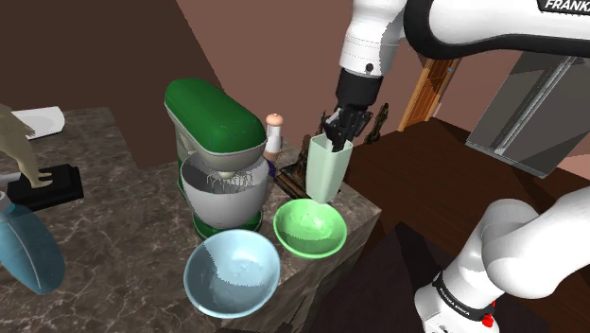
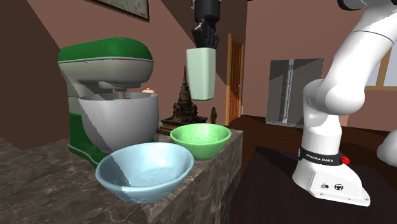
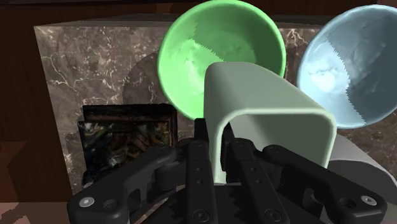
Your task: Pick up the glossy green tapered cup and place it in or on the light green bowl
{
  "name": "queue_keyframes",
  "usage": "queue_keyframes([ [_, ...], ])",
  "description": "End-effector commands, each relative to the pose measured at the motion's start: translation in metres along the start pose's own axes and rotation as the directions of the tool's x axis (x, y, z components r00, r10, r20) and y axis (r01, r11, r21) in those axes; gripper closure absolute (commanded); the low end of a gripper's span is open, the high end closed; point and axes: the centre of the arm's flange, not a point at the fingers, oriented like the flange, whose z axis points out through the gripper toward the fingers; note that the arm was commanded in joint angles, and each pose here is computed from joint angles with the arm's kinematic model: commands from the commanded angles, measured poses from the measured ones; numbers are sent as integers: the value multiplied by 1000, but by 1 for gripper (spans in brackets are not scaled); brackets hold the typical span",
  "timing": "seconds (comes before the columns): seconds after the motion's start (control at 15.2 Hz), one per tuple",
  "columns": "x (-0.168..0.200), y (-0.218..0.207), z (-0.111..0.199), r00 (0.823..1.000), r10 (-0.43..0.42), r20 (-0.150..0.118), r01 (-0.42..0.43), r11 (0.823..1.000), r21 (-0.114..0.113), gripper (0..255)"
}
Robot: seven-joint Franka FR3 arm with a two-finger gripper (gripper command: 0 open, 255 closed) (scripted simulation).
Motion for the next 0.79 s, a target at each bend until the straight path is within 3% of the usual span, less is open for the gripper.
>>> queue_keyframes([
  [0.0, 0, 0, 11, 1000, 0, 0, 0, 1000, 0, 255],
  [0.73, 0, -1, 69, 1000, 0, 0, 0, 1000, 0, 255],
])
